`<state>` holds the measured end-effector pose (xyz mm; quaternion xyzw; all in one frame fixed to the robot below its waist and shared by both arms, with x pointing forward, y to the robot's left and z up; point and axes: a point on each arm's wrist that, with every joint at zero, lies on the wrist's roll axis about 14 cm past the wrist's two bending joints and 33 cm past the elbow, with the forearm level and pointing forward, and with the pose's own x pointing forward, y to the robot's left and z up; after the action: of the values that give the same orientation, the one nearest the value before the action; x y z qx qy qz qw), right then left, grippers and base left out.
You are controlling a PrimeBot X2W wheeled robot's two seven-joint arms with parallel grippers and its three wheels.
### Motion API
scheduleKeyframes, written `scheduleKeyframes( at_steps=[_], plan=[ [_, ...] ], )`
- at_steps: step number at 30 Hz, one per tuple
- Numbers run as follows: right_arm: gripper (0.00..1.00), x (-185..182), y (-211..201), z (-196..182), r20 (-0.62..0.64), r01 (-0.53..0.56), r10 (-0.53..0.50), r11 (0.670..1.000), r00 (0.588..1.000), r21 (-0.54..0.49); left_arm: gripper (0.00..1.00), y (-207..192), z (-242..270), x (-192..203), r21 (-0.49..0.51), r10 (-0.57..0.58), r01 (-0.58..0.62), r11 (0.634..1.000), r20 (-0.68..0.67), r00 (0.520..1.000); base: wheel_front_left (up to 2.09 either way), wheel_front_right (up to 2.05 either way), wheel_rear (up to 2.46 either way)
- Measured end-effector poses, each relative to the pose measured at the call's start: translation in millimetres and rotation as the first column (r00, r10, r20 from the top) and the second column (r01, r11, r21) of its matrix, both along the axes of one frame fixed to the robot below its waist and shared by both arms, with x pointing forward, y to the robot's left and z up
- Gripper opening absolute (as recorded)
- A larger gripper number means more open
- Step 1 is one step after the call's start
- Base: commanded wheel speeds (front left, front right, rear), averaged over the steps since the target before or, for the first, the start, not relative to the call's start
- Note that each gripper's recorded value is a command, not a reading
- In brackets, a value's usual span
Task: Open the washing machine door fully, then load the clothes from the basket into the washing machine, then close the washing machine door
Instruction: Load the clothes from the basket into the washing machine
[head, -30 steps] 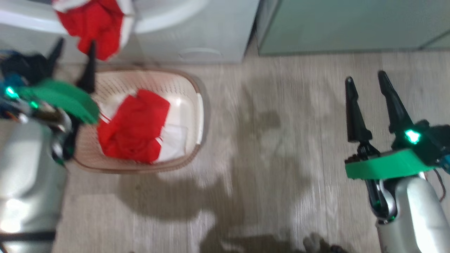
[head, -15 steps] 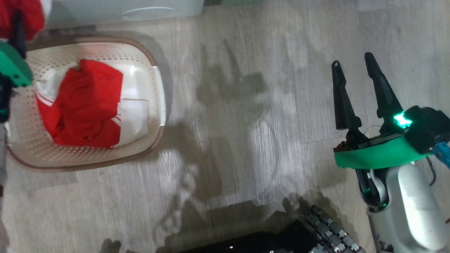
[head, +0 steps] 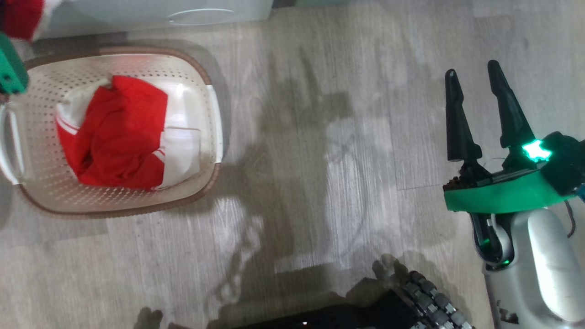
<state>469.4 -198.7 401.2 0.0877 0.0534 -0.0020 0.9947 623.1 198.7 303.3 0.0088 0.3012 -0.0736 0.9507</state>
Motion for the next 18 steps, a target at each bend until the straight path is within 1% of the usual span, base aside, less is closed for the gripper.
scheduleKeyframes(
  at_steps=[6, 11, 14, 18],
  plan=[
    [1.00, 3, 5, -2, 0.003, -0.005, 0.005, 0.999, 1.000, 0.036, 0.00, 16, 60, 33, 0.050, -0.047, 0.046, 0.998, 0.039, 0.998, 0.00, 0.00, 0.00],
    [1.00, 1, 4, -3, -0.002, 0.002, -0.002, 0.998, 1.000, 0.062, 0.00, 13, 102, 65, 0.072, -0.082, 0.076, 0.994, 0.089, 0.993, 0.00, 0.00, 0.00],
    [1.00, 0, -2, -2, -0.001, 0.020, -0.020, 0.997, 1.000, 0.069, 0.00, 11, 112, 82, 0.075, -0.072, 0.064, 0.995, 0.106, 0.992, 0.00, 0.00, 0.00],
    [1.00, -5, -13, -4, -0.017, 0.053, -0.052, 0.996, 0.999, 0.075, 0.00, 10, 109, 103, 0.052, -0.032, 0.026, 0.998, 0.118, 0.993, 0.00, 0.00, 0.00]
  ],
)
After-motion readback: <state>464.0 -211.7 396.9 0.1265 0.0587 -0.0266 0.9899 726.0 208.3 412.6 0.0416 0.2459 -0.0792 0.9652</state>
